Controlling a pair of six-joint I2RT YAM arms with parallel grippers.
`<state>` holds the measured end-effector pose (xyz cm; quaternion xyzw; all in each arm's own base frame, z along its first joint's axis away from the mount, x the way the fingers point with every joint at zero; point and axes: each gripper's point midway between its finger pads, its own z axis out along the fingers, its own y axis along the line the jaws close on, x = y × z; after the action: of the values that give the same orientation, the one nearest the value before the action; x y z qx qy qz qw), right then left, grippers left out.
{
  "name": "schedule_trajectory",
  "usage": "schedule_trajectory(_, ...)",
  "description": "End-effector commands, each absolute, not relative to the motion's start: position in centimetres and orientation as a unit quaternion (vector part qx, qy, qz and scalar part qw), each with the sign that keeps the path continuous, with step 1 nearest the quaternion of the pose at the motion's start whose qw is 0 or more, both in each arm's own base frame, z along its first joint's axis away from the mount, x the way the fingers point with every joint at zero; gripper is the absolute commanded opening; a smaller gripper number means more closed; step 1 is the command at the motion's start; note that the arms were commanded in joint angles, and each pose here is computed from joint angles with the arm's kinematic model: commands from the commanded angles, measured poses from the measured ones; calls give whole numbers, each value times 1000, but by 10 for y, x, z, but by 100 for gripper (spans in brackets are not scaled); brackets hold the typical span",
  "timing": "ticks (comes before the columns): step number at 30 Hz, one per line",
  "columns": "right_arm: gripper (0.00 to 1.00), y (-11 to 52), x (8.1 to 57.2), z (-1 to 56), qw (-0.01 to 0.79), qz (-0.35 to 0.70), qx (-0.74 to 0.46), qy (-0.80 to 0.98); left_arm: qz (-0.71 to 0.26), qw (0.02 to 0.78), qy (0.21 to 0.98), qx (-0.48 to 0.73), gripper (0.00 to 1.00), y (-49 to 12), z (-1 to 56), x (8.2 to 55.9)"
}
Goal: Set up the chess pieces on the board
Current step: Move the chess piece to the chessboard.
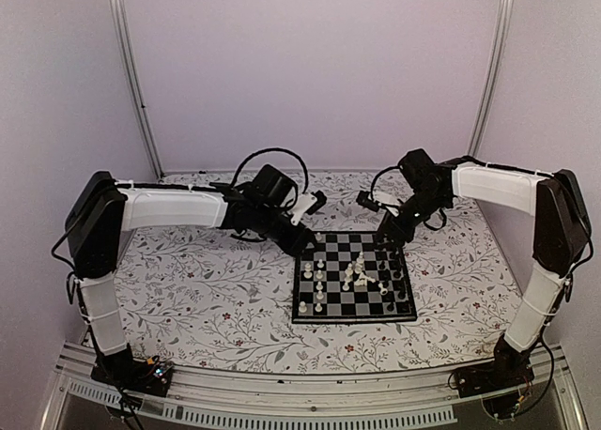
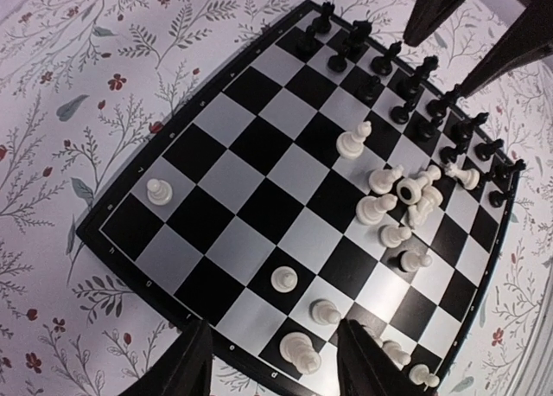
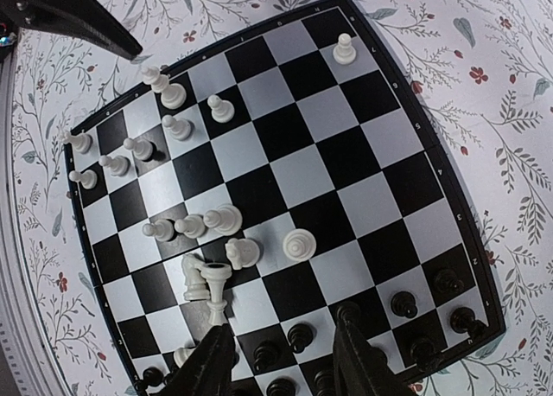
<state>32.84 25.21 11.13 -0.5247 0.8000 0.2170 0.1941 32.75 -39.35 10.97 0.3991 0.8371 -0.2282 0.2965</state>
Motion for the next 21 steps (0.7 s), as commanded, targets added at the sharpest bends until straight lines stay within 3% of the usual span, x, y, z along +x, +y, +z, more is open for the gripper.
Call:
schedule_trajectory(1, 43, 263, 333, 126, 231, 232, -522, 788, -216, 228, 846, 431, 50, -396, 84, 309)
schedule_trajectory(12, 44, 263, 333, 119, 221, 233, -523, 789, -168, 195, 851, 458, 48, -388, 54, 304)
schedule_trajectory(21, 44, 263, 333, 112, 211, 232, -522, 794, -164, 191, 849, 464, 35, -393, 47, 308)
